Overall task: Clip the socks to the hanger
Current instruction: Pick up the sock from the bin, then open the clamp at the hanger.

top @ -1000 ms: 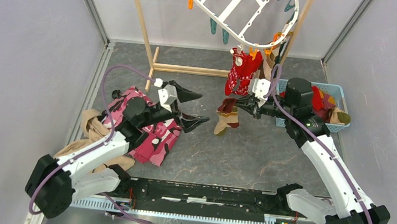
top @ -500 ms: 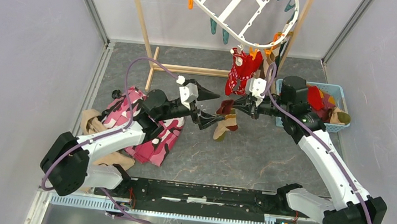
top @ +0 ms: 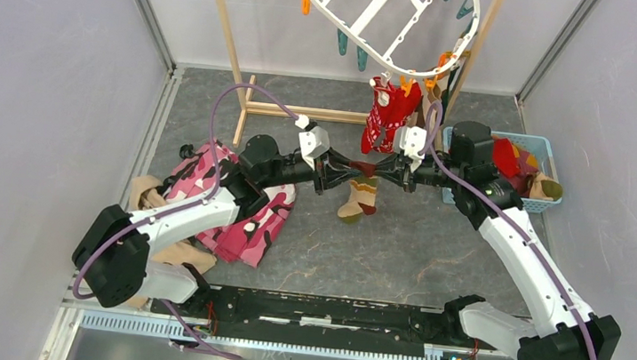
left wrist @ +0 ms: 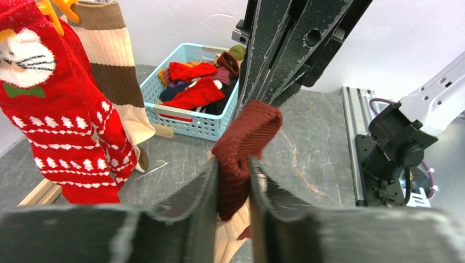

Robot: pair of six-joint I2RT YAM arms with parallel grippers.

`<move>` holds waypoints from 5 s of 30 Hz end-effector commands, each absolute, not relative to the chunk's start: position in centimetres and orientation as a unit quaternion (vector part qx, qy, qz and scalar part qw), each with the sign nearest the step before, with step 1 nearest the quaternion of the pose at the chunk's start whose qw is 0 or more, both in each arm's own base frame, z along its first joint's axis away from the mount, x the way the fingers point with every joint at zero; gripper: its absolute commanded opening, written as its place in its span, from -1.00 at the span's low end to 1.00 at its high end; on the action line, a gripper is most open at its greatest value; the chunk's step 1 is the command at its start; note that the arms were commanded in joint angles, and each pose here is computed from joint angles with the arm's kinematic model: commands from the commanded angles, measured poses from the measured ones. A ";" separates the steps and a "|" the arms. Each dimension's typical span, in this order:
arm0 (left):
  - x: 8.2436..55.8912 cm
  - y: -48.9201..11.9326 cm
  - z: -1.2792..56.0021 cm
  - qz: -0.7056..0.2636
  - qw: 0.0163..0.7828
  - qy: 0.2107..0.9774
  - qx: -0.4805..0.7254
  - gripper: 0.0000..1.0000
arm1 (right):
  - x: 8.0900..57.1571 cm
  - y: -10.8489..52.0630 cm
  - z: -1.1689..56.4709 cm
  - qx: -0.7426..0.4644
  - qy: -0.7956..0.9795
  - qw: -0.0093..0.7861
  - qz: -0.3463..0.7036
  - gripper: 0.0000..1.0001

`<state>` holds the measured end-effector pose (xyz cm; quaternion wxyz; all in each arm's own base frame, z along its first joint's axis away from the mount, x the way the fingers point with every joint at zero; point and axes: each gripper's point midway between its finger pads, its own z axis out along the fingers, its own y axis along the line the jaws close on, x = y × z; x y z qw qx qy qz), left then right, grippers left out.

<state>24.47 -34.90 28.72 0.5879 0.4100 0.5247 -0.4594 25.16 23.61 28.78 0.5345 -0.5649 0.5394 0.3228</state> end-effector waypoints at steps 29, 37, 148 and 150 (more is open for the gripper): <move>29.4 -33.7 32.2 -0.550 0.471 0.684 -0.093 -0.96 | 25.6 23.7 30.2 -0.501 0.547 0.590 0.319 0.27; 29.3 -33.9 33.2 -0.542 0.492 0.671 -0.122 -0.96 | 27.4 24.6 29.3 -0.432 0.581 0.606 0.329 0.24; 45.7 -33.5 41.7 -0.494 0.638 0.576 0.131 0.17 | 30.6 25.5 29.6 -0.449 0.560 0.632 0.291 -1.00; 45.7 -33.5 42.0 -0.497 0.640 0.571 0.132 0.17 | 30.6 25.5 29.6 -0.450 0.560 0.632 0.290 -1.00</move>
